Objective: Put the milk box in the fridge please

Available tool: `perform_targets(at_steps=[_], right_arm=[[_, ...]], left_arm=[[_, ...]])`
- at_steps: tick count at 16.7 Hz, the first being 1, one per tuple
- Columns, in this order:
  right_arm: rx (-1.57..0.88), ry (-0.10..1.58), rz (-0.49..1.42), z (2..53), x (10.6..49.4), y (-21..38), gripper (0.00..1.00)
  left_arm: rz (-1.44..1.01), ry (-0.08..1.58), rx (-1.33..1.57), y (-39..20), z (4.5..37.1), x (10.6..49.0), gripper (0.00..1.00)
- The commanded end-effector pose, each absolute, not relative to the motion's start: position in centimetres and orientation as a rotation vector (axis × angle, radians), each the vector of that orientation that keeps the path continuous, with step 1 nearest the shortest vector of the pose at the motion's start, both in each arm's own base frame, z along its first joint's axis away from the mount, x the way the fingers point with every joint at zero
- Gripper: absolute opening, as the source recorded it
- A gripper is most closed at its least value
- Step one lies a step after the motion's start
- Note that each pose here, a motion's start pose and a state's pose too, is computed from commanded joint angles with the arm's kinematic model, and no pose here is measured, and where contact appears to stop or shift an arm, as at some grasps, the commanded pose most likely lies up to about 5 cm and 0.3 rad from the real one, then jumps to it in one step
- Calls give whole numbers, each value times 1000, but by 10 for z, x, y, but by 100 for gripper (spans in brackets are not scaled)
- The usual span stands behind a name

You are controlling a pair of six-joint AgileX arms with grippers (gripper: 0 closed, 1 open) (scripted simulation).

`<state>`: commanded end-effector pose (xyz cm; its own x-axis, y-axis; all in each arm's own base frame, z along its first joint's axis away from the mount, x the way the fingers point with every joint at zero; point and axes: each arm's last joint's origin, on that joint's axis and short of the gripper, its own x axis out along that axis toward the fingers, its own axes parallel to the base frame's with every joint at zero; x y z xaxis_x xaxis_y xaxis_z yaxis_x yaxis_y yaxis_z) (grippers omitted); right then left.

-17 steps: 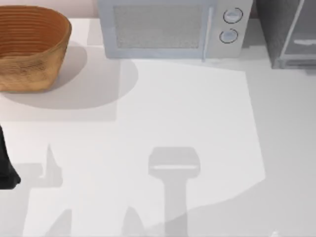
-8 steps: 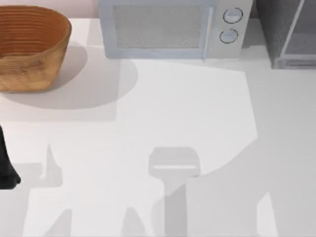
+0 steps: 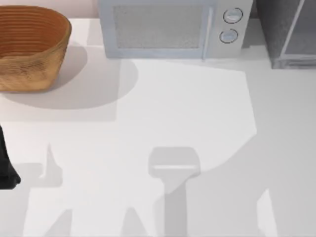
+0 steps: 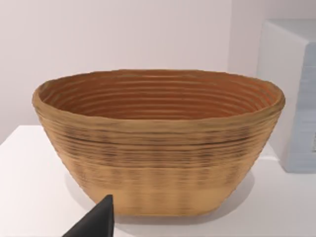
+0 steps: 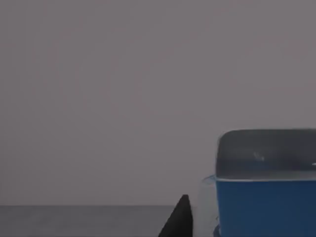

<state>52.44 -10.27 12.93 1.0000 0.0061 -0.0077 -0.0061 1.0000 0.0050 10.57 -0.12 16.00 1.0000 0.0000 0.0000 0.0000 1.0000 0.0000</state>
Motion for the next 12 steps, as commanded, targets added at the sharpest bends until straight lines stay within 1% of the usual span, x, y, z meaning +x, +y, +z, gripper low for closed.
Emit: perform_targets(at_steps=[11, 12], right_arm=[[5, 8, 6, 129, 524, -103, 98], [5, 8, 6, 129, 524, -103, 100]], left_arm=[[0, 0, 0, -1, 160, 106, 100], [0, 0, 0, -1, 160, 106, 100]])
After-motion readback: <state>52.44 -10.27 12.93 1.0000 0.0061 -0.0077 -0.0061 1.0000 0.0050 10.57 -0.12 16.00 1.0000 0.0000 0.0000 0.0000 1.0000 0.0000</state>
